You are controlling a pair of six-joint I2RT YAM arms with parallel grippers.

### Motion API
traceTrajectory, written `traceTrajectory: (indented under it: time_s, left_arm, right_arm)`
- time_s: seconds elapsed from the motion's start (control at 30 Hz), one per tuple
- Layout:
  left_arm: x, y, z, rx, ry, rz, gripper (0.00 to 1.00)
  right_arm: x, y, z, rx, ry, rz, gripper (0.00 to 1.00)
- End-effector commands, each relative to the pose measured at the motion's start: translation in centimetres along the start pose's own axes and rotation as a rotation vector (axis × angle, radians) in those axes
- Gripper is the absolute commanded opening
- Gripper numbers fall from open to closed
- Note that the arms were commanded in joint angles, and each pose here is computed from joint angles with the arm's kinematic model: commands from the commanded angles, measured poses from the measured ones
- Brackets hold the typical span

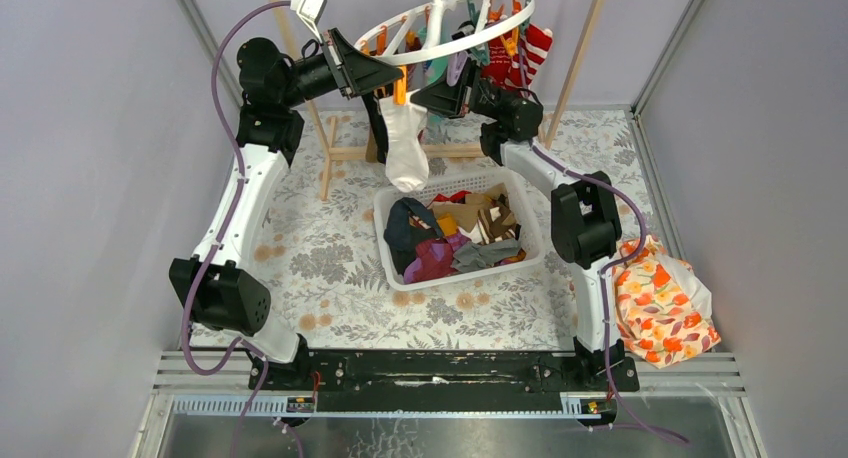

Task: Clip the socks to the hanger
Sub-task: Clamp the sock onto the hanger.

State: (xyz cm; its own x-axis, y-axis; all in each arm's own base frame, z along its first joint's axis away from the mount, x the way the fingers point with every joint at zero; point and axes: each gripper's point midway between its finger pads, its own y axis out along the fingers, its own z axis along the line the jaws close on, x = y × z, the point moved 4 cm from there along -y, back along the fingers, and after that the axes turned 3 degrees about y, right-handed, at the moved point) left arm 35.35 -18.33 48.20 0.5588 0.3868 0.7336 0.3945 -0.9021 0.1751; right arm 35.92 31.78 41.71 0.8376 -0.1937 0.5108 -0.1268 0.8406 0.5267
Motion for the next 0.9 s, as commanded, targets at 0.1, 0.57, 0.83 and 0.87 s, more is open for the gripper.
traceTrajectory:
  time_s: [0.1, 0.57, 0.83, 0.87]
  left_arm:
    - [0.0, -0.4, -2.6, -0.098, 0.093, 0.034, 0.0]
    - [-0.2, -0.6, 1.4, 0.183, 0.079, -0.068, 0.0]
    - [-1.3, -0.7, 2.7, 0.304, 0.096, -0.051, 0.0]
    - [-1.4, -0.6, 2.9, 0.313, 0.097, -0.048, 0.0]
  right_arm:
    - [-2.2, -0.5, 2.1, 0.046, -0.126, -0.005, 0.0]
    - [-6.3, -5.3, -1.6, -0.347, -0.288, -0.482, 0.0]
    - [-5.7, -4.0, -0.9, -0.703, -0.593, -0.462, 0.0]
    - [-5.2, -3.9, -0.7, -0.722, -0.616, -0.465, 0.0]
